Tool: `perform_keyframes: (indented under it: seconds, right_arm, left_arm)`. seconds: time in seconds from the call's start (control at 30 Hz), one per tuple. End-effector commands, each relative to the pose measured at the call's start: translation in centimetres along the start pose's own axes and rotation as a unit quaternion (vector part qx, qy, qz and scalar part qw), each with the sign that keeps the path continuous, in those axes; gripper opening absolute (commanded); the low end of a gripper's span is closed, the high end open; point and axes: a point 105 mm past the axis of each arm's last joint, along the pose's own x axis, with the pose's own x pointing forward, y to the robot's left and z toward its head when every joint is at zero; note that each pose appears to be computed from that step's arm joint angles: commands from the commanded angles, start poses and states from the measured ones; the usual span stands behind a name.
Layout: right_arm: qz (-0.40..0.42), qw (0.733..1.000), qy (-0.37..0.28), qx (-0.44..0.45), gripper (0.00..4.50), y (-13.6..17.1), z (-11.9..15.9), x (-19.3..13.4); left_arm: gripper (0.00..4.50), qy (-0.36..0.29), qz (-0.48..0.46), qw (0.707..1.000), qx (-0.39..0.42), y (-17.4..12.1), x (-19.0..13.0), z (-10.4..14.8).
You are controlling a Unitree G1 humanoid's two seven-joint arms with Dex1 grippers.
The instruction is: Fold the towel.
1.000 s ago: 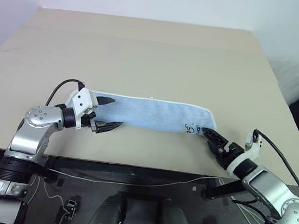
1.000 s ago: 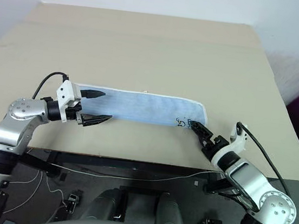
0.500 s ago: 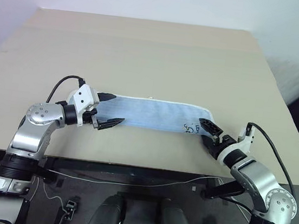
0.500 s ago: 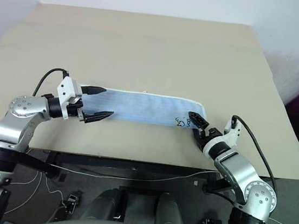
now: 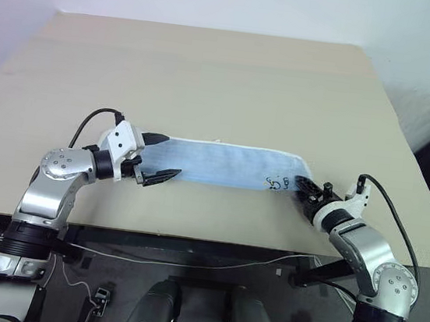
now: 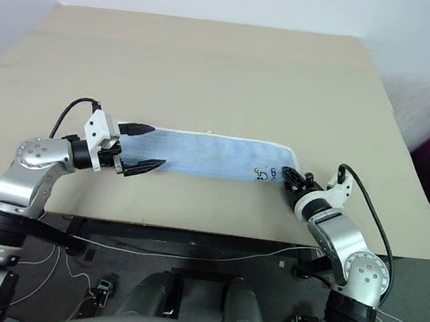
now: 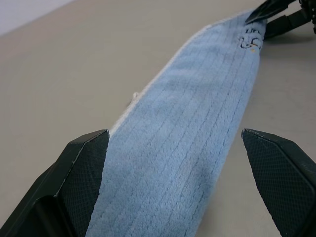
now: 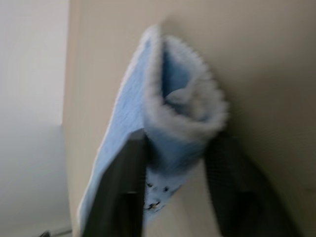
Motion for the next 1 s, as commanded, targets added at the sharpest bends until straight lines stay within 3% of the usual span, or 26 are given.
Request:
perform_keyframes:
  seconds: [0.03, 0.07, 0.3, 0.5, 0.63, 0.83, 1.0]
  right_arm:
    - [0.023, 0.999, -0.021, -0.006, 0.29, 2.2, 0.6, -0.6]
    - [0.025, 0.999, -0.029, -0.006, 0.04, 2.5, 0.9, -0.8]
    - [0.024, 0.996, -0.085, -0.026, 0.04, 3.3, 3.9, -2.4]
    - [0.026, 0.988, -0.110, -0.103, 0.04, 3.5, 7.3, -3.7]
    - [0.057, 0.975, -0.076, -0.202, 0.04, 5.6, 6.8, -3.7]
    - [0.114, 0.896, 0.052, -0.427, 0.04, 8.9, 1.0, -2.0]
    - [0.133, 0.811, 0.128, -0.556, 0.04, 8.4, -2.4, -0.3]
  left_arm:
    - [4.50, -0.013, 0.002, 1.000, 0.024, 0.3, -0.1, 1.1]
    - [4.50, -0.013, 0.002, 1.000, 0.024, 0.3, 0.0, 1.2]
    - [4.50, -0.015, 0.004, 1.000, 0.026, 0.4, 0.0, 1.2]
    - [4.50, -0.015, 0.004, 1.000, 0.027, 0.5, 0.1, 1.1]
    - [4.50, -0.016, 0.002, 0.999, 0.029, 0.5, 0.2, 1.1]
    - [4.50, -0.019, -0.002, 0.999, 0.030, 0.3, 0.5, 1.3]
    - [4.50, -0.023, -0.004, 0.999, 0.031, 0.1, 0.9, 1.5]
